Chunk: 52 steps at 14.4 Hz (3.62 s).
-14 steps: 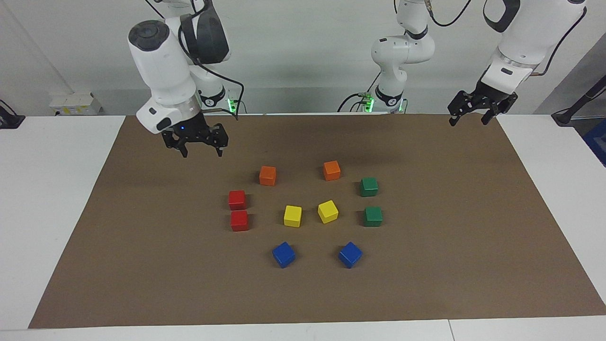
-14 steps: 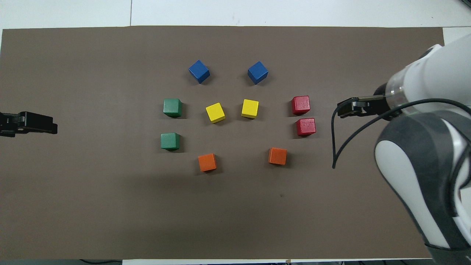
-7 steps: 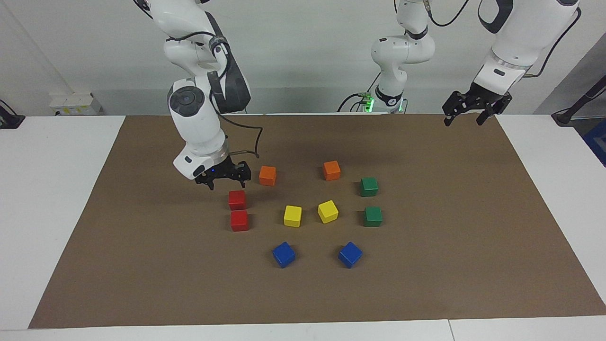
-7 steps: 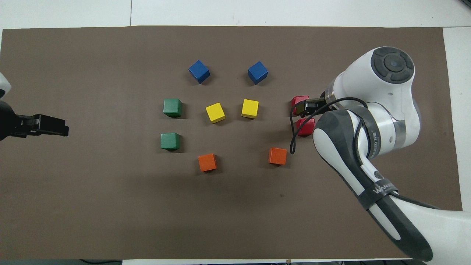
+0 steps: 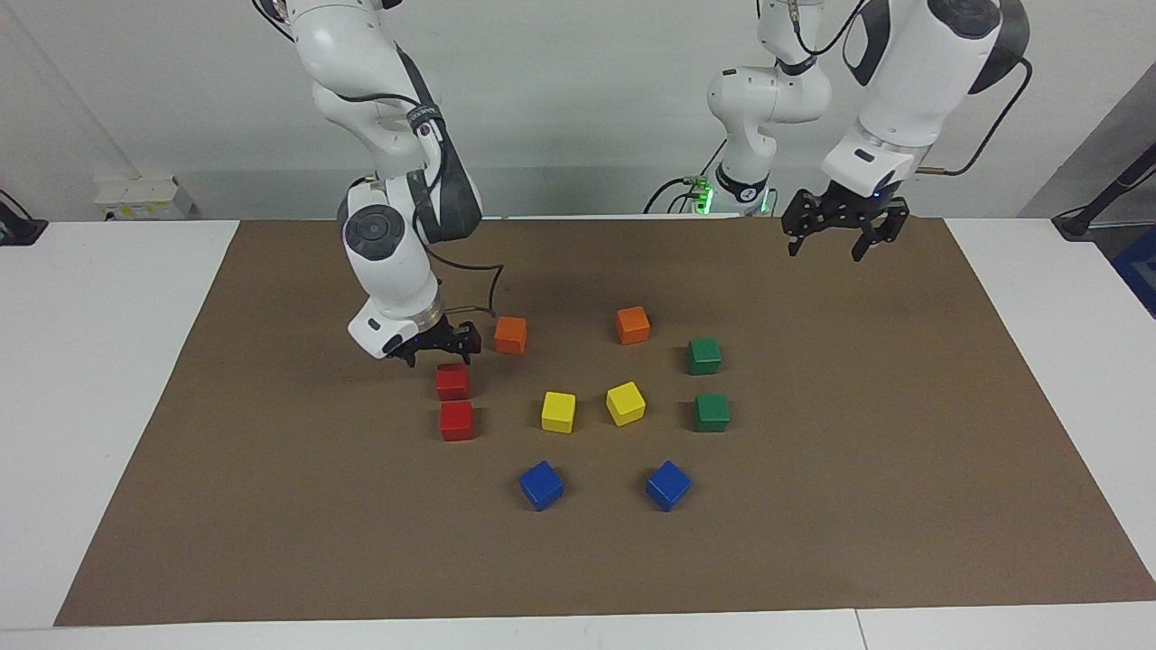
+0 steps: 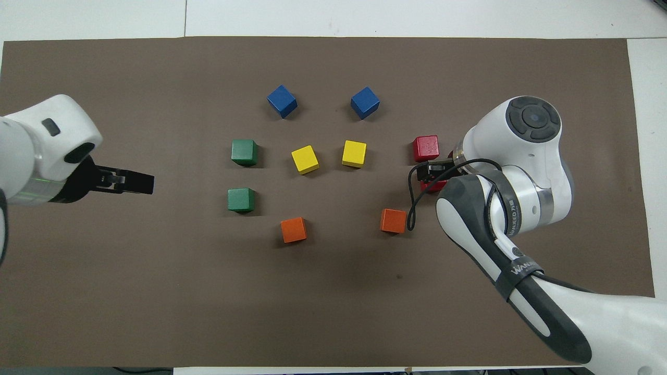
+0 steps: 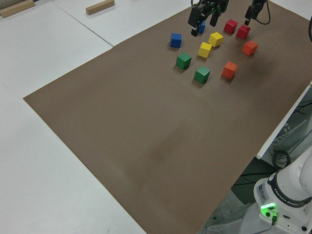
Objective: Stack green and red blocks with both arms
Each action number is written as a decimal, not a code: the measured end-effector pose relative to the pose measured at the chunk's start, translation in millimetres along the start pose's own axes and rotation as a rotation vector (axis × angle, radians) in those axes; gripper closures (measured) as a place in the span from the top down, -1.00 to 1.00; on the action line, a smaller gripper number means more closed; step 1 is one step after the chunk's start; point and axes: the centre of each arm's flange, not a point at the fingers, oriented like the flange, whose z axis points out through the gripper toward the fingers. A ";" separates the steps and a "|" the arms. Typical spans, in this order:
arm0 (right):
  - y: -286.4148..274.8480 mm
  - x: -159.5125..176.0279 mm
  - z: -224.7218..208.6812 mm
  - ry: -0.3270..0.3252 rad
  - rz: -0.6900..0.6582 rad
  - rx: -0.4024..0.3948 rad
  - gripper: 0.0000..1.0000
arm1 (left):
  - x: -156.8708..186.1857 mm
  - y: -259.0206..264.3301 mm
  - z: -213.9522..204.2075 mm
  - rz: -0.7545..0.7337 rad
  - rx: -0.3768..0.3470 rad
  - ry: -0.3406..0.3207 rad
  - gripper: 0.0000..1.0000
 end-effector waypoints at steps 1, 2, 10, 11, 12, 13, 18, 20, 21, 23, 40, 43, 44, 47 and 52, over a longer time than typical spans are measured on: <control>0.0 -1.0 4.6 0.000 0.010 0.000 1.00 | -0.4 9.2 14.2 0.017 0.000 0.000 1.00; -2.0 -1.7 8.7 0.003 0.019 0.001 1.00 | -1.6 15.9 30.8 0.030 0.000 -0.002 1.00; -16.0 3.7 43.2 0.027 0.021 -0.032 0.96 | 7.8 75.4 147.1 -0.055 -0.002 -0.038 1.00; -13.3 4.5 43.4 0.028 0.023 -0.035 0.80 | 7.4 77.3 151.5 -0.101 -0.003 -0.030 1.00; -11.4 5.1 43.3 0.028 0.026 -0.035 0.53 | 7.2 77.4 153.6 -0.127 -0.004 -0.023 1.00; -9.4 5.7 43.1 0.028 0.030 -0.035 0.31 | 6.9 76.6 154.9 -0.141 -0.004 -0.021 1.00; 2.9 14.2 3.9 -0.014 0.056 -0.056 0.10 | 7.7 74.4 169.7 -0.159 -0.006 -0.014 1.00; 27.4 25.4 -27.9 0.000 0.044 -0.056 0.10 | 10.5 74.5 181.1 -0.161 -0.007 -0.014 1.00; 53.0 32.1 -37.2 0.012 0.025 -0.052 0.10 | 11.5 74.5 185.9 -0.161 -0.007 -0.016 1.00; 118.1 42.0 -41.8 0.033 0.001 -0.044 0.10 | 14.1 74.7 194.3 -0.176 -0.008 -0.015 1.00; 196.1 61.4 20.7 0.050 -0.098 -0.027 0.10 | 18.9 105.6 261.3 -0.248 -0.005 -0.035 1.00; 194.7 57.4 30.9 0.046 -0.101 -0.026 0.10 | 18.5 105.1 268.2 -0.248 -0.006 -0.027 0.99; 193.9 56.6 32.6 0.050 -0.103 -0.027 0.10 | 17.5 104.8 270.4 -0.248 -0.006 -0.027 0.83; 193.3 56.1 32.7 0.051 -0.104 -0.027 0.17 | 17.2 103.9 271.6 -0.234 0.005 -0.024 0.59; 188.9 56.3 29.7 0.042 -0.111 -0.025 1.00 | 17.8 102.2 271.4 -0.219 0.018 -0.019 0.09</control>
